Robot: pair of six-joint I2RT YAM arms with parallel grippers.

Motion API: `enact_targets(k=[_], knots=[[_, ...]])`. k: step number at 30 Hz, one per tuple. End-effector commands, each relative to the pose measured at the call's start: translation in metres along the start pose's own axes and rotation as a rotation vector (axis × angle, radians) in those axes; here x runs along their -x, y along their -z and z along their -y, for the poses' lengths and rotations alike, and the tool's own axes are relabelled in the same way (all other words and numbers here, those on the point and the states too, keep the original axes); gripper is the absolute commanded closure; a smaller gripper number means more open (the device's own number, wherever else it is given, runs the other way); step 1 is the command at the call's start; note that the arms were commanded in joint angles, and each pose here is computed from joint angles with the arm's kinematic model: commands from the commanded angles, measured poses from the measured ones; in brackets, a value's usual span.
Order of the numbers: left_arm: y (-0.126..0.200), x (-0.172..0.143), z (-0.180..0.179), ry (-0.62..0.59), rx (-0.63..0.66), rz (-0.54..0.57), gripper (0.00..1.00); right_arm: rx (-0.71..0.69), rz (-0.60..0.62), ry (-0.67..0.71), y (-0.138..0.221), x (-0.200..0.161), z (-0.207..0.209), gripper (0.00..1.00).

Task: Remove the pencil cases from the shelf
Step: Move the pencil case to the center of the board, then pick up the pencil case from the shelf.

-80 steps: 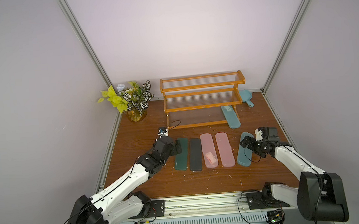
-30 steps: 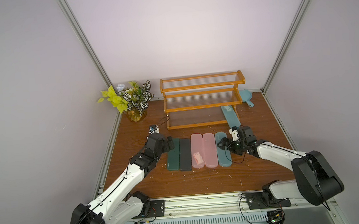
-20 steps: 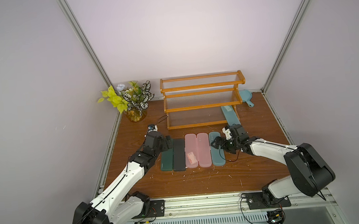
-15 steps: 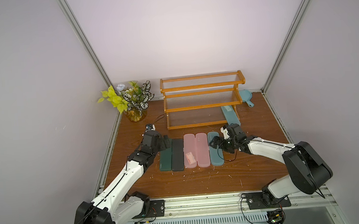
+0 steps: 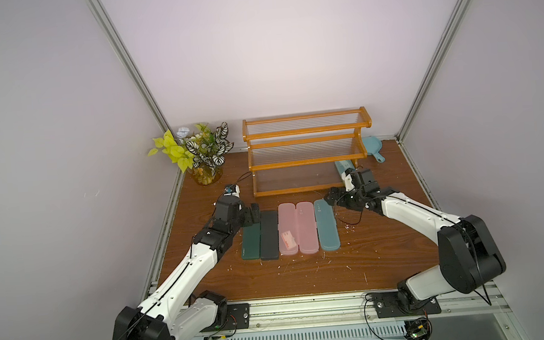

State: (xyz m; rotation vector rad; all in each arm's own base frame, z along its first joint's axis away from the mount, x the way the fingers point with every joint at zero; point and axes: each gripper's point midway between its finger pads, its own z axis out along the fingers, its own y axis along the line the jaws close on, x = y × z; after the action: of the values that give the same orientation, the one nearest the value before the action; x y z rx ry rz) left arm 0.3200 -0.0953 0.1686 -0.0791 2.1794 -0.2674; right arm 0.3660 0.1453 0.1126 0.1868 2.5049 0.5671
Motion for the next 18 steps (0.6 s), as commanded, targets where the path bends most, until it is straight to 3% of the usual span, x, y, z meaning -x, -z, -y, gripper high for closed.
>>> enact_targets(k=[1,7,18], knots=[[0.01,0.007,-0.009,0.041,0.025,0.053,0.01,-0.066,0.055,0.097,0.011,0.028,0.029,0.01],[0.018,-0.003,-0.012,0.103,0.012,0.065,0.01,-0.079,0.066,0.139,0.006,0.049,0.06,0.01],[0.01,-0.01,-0.012,0.078,0.015,0.028,0.01,-0.126,0.057,0.253,-0.005,0.055,0.077,0.01]])
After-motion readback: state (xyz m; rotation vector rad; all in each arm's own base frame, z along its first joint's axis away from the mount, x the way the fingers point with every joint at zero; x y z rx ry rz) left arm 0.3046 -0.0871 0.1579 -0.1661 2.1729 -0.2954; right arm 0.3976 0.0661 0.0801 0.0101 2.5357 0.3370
